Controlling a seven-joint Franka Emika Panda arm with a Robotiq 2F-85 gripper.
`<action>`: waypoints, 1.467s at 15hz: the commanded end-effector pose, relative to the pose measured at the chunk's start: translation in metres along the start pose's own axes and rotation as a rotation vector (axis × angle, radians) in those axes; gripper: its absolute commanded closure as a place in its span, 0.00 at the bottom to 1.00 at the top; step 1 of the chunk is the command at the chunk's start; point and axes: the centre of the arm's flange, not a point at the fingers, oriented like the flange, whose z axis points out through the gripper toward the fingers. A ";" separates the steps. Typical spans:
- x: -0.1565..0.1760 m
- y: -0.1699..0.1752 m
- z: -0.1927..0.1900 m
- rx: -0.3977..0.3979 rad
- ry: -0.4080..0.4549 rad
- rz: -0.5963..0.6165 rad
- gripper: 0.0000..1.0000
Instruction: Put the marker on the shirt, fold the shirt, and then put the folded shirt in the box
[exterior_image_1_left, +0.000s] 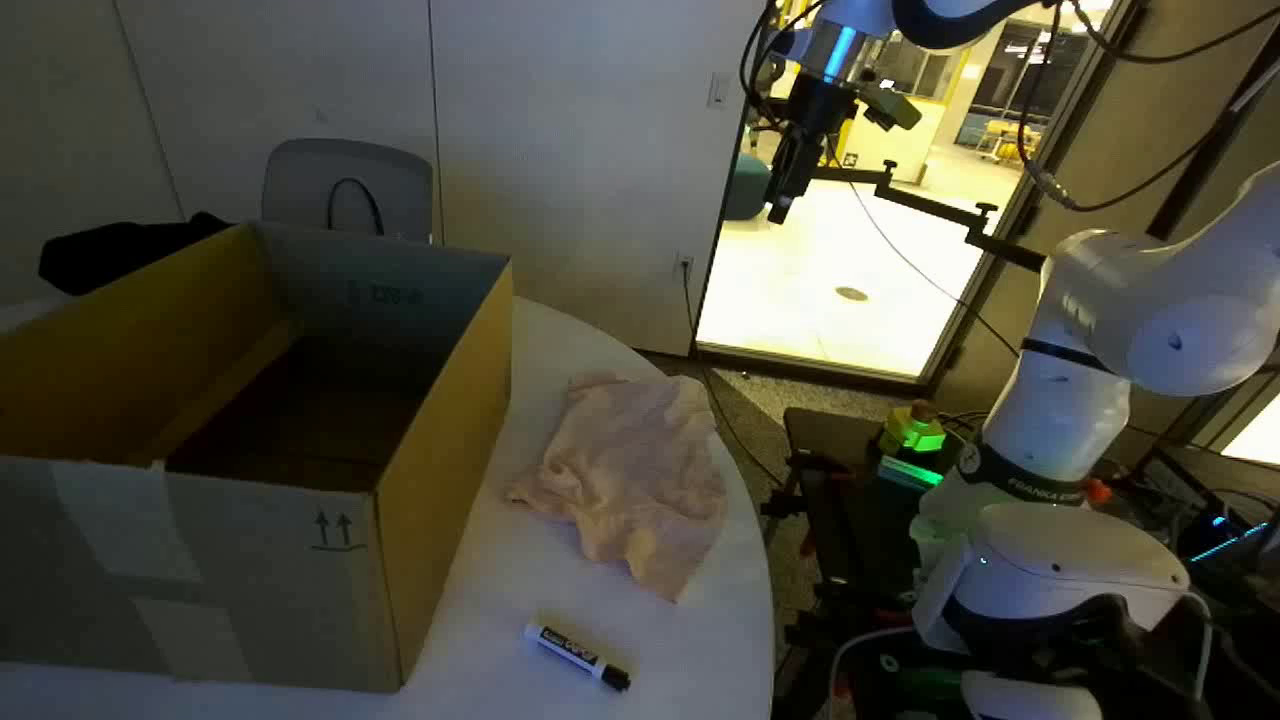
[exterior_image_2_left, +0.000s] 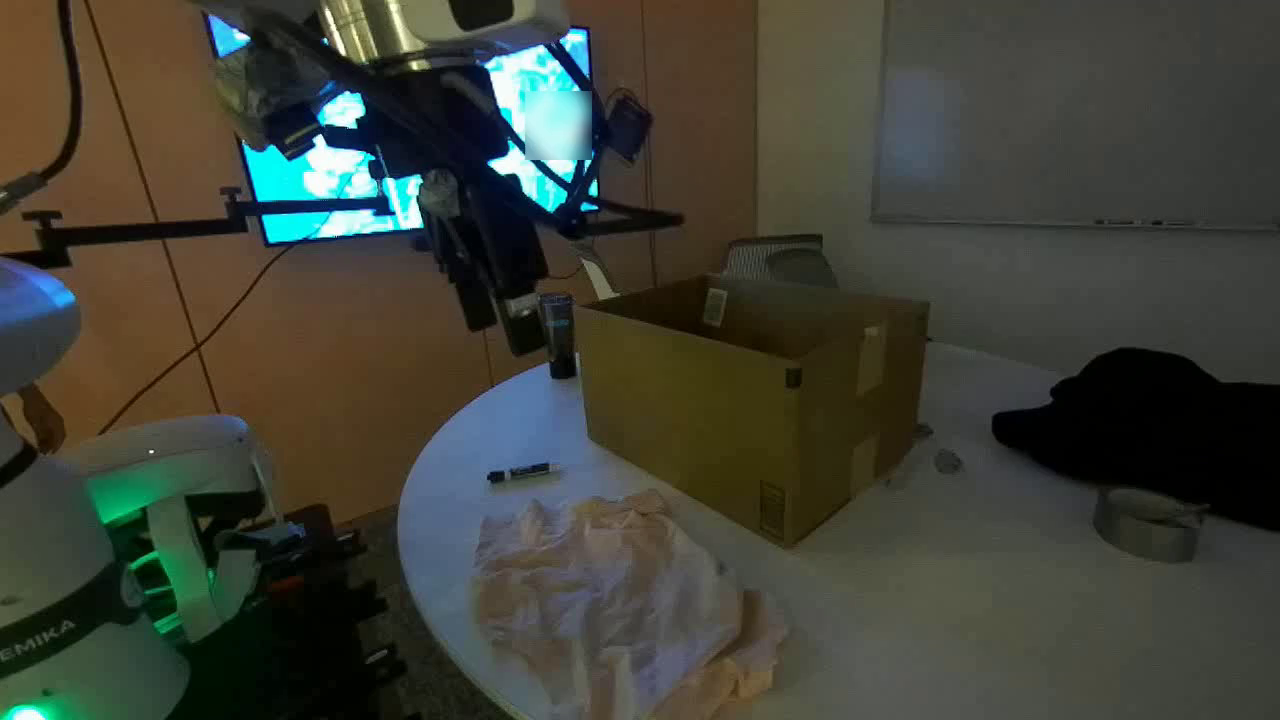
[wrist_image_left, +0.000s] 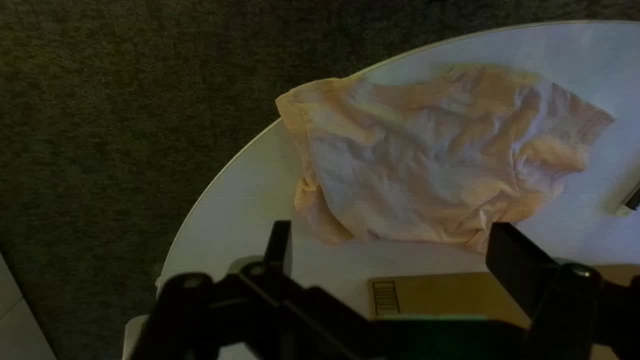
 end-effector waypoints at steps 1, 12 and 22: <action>0.000 0.001 -0.002 -0.002 0.004 0.001 0.00; 0.050 -0.116 0.067 -0.019 -0.054 -0.208 0.00; 0.068 -0.312 0.204 0.031 -0.105 -0.313 0.00</action>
